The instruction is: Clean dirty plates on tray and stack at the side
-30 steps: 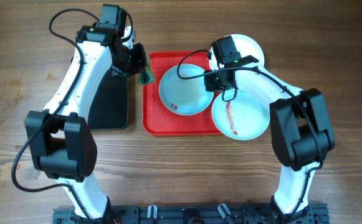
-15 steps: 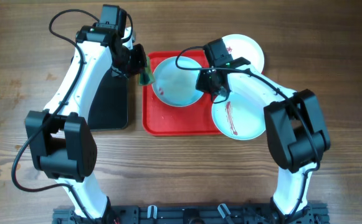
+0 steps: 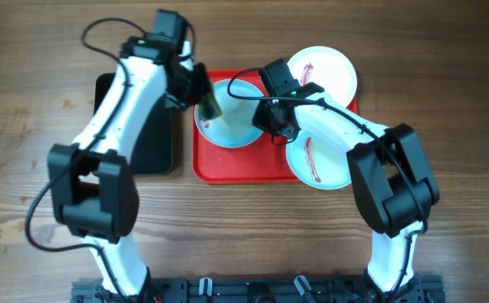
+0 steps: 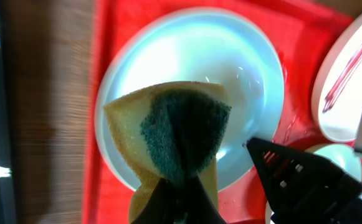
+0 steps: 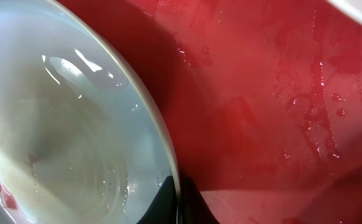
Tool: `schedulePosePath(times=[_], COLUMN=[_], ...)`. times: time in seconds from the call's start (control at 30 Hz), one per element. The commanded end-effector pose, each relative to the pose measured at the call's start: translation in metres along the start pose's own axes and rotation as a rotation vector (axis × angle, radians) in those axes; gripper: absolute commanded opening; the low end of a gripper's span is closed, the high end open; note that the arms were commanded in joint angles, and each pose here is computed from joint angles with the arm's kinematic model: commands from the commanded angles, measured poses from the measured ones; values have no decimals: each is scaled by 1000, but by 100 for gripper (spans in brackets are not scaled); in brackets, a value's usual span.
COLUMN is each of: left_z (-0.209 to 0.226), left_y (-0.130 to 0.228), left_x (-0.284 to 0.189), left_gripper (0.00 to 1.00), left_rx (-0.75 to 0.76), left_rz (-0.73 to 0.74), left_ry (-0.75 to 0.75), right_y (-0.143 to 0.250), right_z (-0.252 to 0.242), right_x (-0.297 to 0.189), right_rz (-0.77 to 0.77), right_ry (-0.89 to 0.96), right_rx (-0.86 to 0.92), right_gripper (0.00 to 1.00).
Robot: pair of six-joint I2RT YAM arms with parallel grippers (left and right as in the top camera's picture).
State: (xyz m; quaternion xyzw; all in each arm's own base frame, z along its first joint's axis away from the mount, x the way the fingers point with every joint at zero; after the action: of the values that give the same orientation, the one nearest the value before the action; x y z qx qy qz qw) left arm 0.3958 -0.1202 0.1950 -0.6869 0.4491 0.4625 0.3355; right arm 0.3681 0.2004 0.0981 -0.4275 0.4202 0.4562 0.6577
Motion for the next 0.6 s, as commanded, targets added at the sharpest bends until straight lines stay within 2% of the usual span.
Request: schedulePosePath(times=[0.0,0.1,0.2,0.57], left_z=[1,8,14,23], left_y=[10,13,16,30], left_x=[24,29,38,75], left_gripper=[4,4,4,4], left_rx=[-62,-132,-170,-172], left_rz=[32,29,38,26], left_ry=[-108,-181,-192,-170], right_y=[7,6,6,7], right_z=[-8,-9,-9,-8], right_x=[18,18,18,18], right_rz=[37,39,42,47], right_ry=[43,41,38,32], right_rx=[15,10,0,-3], right_gripper=[4,4,4,4])
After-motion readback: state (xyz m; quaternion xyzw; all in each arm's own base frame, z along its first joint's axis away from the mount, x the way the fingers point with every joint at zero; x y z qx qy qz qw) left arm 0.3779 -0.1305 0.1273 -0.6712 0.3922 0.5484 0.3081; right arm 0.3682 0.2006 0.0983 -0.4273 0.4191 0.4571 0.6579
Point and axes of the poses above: each gripper's point midway between its finger pads, its own x axis out along the fingers, its own z axis along the line the jaws close on, y = z × x, the point moved 10 cm from there along -x, back along the fingers, and after that the axes turned 9 degrees about -x, right-handed, at the moved point
